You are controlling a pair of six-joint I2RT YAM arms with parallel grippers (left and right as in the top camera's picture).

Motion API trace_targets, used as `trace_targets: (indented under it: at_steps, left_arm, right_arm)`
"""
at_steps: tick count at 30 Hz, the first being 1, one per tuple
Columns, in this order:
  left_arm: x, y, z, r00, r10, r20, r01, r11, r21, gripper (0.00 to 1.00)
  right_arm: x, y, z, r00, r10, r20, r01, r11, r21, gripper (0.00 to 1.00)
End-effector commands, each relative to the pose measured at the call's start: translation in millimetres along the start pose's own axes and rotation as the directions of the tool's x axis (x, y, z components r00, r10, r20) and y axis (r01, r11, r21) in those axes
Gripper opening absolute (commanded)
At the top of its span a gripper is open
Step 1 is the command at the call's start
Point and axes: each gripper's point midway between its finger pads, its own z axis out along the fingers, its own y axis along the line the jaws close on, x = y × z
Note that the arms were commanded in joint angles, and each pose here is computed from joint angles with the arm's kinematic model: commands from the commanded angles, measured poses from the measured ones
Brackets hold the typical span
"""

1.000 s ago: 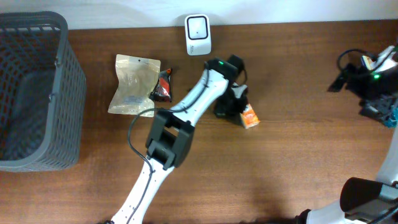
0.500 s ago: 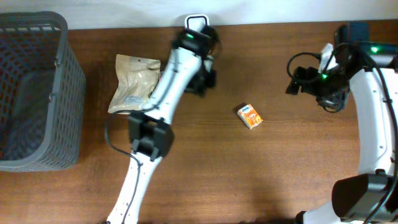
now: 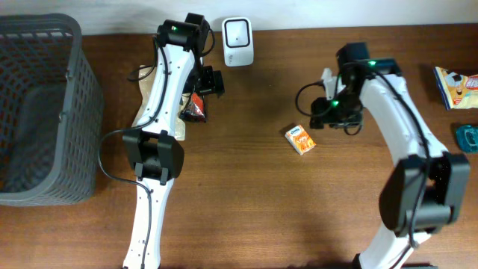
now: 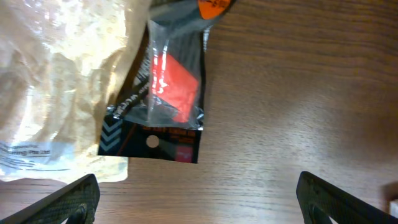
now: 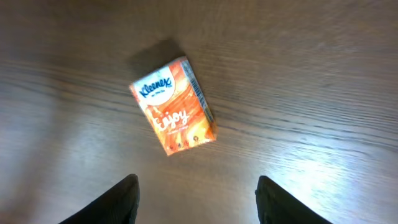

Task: Scan the item barcode
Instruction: 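Reach the right gripper over the Kleenex pack on the table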

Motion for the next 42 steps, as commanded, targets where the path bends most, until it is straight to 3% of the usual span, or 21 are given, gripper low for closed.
trace_targets:
  at_steps: [1,5,9,13,22,24,27,29,35,39,42]
  left_arm:
    - [-5.4,6.5,-17.9,0.998,-0.007,0.055,0.008,1.0,-0.023,0.99]
    - [-5.3,6.1,-17.9,0.998,-0.006,0.055,0.007,1.0,-0.023,0.99]
    - [-5.3,6.1,-17.9,0.998,-0.006,0.055,0.008,1.0,-0.023,0.99]
    - [-5.3,6.1,-17.9,0.998,-0.006,0.055,0.007,1.0,-0.023,0.99]
    - [-5.3,6.1,-17.9,0.998,-0.006,0.055,0.007,1.0,-0.023,0.99]
    - [-5.3,6.1,-17.9,0.998,-0.006,0.055,0.007,1.0,-0.023,0.99]
    - [-5.3,6.1,-17.9,0.998,-0.006,0.055,0.008,1.0,-0.023,0.99]
    - [-5.3,6.1,-17.9,0.998,-0.006,0.055,0.007,1.0,-0.023,0.99]
    - [-5.3,6.1,-17.9,0.998,-0.006,0.055,0.008,1.0,-0.023,0.99]
    - [-5.3,6.1,-17.9,0.998,-0.006,0.055,0.007,1.0,-0.023,0.99]
    - [-5.3,6.1,-17.9,0.998,-0.006,0.055,0.008,1.0,-0.023,0.99]
  right_arm:
    - [-1.2,1.7,23.5,0.999,-0.035,-0.04,0.035,0.999,-0.004,0.61]
    - [-3.6,-2.1,49.5,0.997,-0.027,-0.078,0.026,1.0,-0.014,0.59]
    - [-3.3,2.2,68.7,0.994,-0.025,-0.107,0.018,0.998,-0.063,0.47]
    - [-2.9,14.6,70.7,0.992,-0.07,-0.105,0.055,0.988,-0.143,0.46]
    - [3.7,8.8,93.8,0.993,-0.073,-0.094,0.06,0.989,-0.134,0.46]
    - [6.6,8.5,95.1,0.992,-0.071,-0.103,0.057,0.989,-0.135,0.38]
    - [6.6,7.9,91.1,0.992,-0.063,-0.11,0.049,0.99,-0.131,0.1]
    - [5.5,6.0,85.3,0.992,-0.054,-0.118,0.041,0.993,-0.113,0.04]
    - [-7.8,-37.8,26.8,0.985,0.148,-0.086,-0.125,0.965,0.231,0.04]
    - [-9.4,-68.7,-21.3,0.95,0.307,0.051,-0.291,0.821,0.491,0.04]
    - [-9.2,-81.7,-29.2,0.925,0.35,0.149,-0.366,0.71,0.601,0.04]
